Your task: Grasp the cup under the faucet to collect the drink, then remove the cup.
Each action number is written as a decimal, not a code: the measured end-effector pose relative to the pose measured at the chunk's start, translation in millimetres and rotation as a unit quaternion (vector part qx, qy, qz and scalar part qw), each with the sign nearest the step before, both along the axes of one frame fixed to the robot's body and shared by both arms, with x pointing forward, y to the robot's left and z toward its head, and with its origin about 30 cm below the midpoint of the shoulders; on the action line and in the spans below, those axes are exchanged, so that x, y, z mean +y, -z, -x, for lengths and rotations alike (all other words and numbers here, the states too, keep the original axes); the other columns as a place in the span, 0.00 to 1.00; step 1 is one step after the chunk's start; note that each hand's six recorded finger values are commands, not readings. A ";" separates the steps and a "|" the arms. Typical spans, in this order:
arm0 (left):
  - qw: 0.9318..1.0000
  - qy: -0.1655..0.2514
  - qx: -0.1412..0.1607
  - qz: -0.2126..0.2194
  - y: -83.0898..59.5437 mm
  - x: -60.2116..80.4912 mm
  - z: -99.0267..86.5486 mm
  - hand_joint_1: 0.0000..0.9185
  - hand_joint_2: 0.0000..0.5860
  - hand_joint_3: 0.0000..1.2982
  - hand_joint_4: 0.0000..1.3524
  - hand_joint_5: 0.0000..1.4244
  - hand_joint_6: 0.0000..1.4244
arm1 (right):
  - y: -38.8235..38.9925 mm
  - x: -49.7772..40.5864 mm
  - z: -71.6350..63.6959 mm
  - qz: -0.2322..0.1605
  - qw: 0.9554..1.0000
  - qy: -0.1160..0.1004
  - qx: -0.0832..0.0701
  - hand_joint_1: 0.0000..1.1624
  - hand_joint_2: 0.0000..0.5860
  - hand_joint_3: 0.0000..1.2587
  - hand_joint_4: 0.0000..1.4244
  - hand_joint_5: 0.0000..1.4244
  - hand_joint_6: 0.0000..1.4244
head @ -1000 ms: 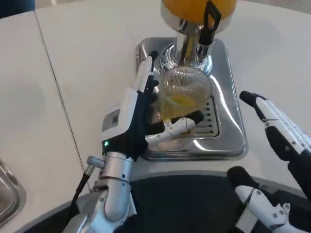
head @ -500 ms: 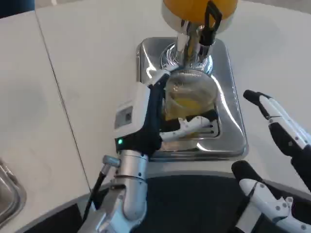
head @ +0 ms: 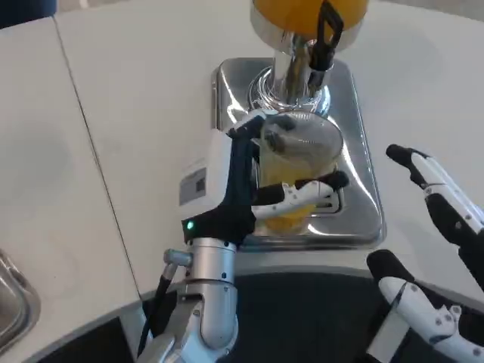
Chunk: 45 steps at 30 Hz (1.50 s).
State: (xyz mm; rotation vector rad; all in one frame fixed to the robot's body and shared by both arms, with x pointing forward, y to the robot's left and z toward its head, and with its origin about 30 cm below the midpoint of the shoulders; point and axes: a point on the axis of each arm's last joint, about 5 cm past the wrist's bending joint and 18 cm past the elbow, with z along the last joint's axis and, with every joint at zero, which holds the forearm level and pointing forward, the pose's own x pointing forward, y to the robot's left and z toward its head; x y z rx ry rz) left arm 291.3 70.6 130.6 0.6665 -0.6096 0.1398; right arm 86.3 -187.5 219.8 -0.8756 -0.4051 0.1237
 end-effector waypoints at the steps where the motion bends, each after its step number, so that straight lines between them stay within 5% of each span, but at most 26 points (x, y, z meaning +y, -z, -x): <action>1: 1.000 -0.001 -0.001 0.001 -0.3 0.2 0.2 0.74 0.00 0.89 0.85 0.98 1.00 | -0.3 0.0 -0.6 -0.001 1.000 0.000 -0.001 0.26 0.77 0.03 0.00 0.04 0.07; 9: 1.000 -0.008 -0.006 -0.007 -2.9 13.7 2.3 0.80 0.00 0.90 0.83 0.97 1.00 | -1.3 0.0 -2.2 -0.001 1.000 -0.001 -0.001 0.26 0.77 0.03 0.00 0.05 0.08; 20: 0.997 -0.066 -0.014 -0.040 -9.8 80.3 9.9 0.80 0.00 0.90 0.82 0.96 1.00 | 0.7 2.9 -7.1 -0.009 1.000 -0.015 -0.001 0.24 0.81 0.04 0.00 0.05 0.09; 33: 0.995 -0.090 -0.011 -0.049 -16.4 120.5 32.1 0.80 0.00 0.89 0.82 0.96 1.00 | 4.0 4.8 -10.0 -0.013 1.000 -0.023 0.004 0.23 0.82 0.04 0.00 0.06 0.09; 40: 0.995 -0.086 0.003 -0.041 -19.3 141.3 55.4 0.79 0.00 0.89 0.82 0.97 1.00 | 2.1 2.1 -10.5 0.007 1.000 -0.022 -0.001 0.19 0.85 0.03 0.00 0.01 0.04; 45: 0.997 -0.061 -0.007 -0.038 -25.2 143.8 74.9 0.79 0.00 0.89 0.82 0.97 1.00 | -1.0 0.7 -10.5 0.063 0.998 -0.026 -0.013 0.17 0.92 0.03 0.00 0.00 0.02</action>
